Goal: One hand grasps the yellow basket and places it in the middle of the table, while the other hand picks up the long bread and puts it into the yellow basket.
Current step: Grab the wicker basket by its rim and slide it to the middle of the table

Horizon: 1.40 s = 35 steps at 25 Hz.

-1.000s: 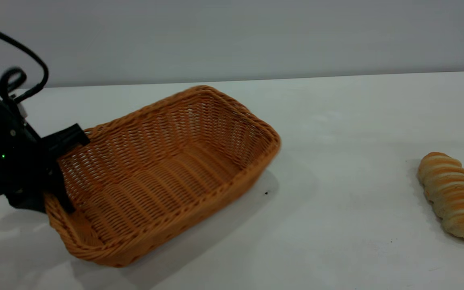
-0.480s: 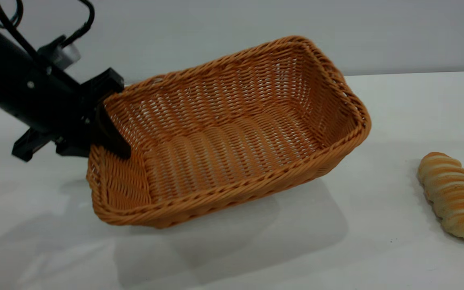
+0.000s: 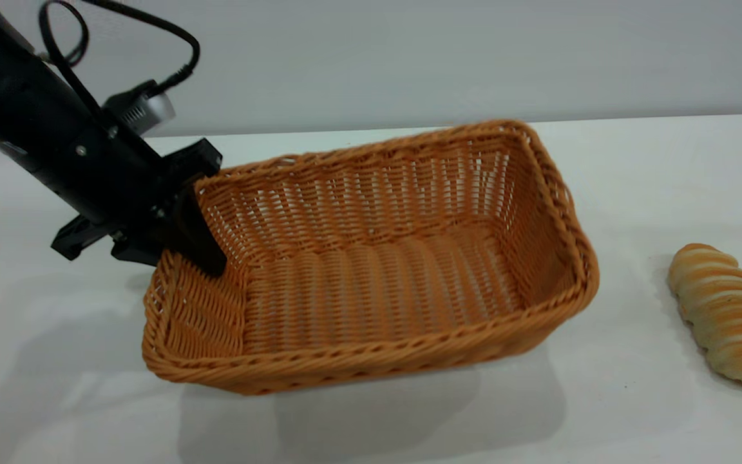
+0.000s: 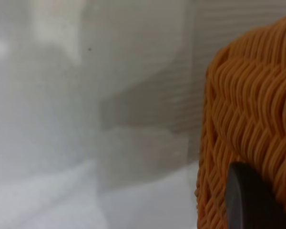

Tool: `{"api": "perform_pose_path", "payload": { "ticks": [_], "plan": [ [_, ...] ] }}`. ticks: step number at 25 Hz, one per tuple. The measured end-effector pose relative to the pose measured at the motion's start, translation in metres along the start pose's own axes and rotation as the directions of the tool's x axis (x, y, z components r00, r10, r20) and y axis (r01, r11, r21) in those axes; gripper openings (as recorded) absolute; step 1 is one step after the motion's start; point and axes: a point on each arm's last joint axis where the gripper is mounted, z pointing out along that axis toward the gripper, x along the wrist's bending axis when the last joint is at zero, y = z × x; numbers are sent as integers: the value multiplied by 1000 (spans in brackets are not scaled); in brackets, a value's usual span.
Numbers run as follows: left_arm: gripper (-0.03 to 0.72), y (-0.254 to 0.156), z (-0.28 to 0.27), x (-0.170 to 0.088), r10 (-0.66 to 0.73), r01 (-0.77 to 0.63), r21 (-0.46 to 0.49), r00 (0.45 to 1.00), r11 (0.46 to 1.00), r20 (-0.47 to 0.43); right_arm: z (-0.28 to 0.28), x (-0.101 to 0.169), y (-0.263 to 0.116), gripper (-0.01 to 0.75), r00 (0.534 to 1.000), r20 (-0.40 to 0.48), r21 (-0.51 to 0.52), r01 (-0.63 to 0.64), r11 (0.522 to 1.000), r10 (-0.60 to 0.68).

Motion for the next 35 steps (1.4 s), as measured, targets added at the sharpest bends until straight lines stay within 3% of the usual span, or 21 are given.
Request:
{"api": "perform_pose_path", "payload": {
  "ticks": [12, 14, 21, 23, 29, 35],
  "plan": [
    [124, 7, 22, 13, -7, 8, 33, 1000, 999, -27, 0, 0, 1, 359, 1000, 2, -6, 3, 1000, -3],
    [183, 7, 23, 13, -10, 11, 29, 1000, 1000, -27, 0, 0, 1, 359, 1000, 2, -14, 5, 1000, -5],
    [595, 8, 23, 12, -20, 20, 25, 1000, 999, -19, 0, 1, 6, 359, 1000, -8, -66, 4, 998, -5],
    [652, 7, 23, 12, -21, 22, 31, 1000, 999, -15, 0, 1, 8, 359, 1000, -11, -83, 5, 997, -6],
    [651, 8, 17, 8, 24, -24, 27, 1000, 999, -4, 16, 3, 15, 390, 998, -7, -59, 63, 996, -64],
    [610, 10, -1, -3, 103, -103, -19, 995, 994, 4, 55, 7, 24, 524, 995, -5, 36, 99, 994, -99]
  ]
}}
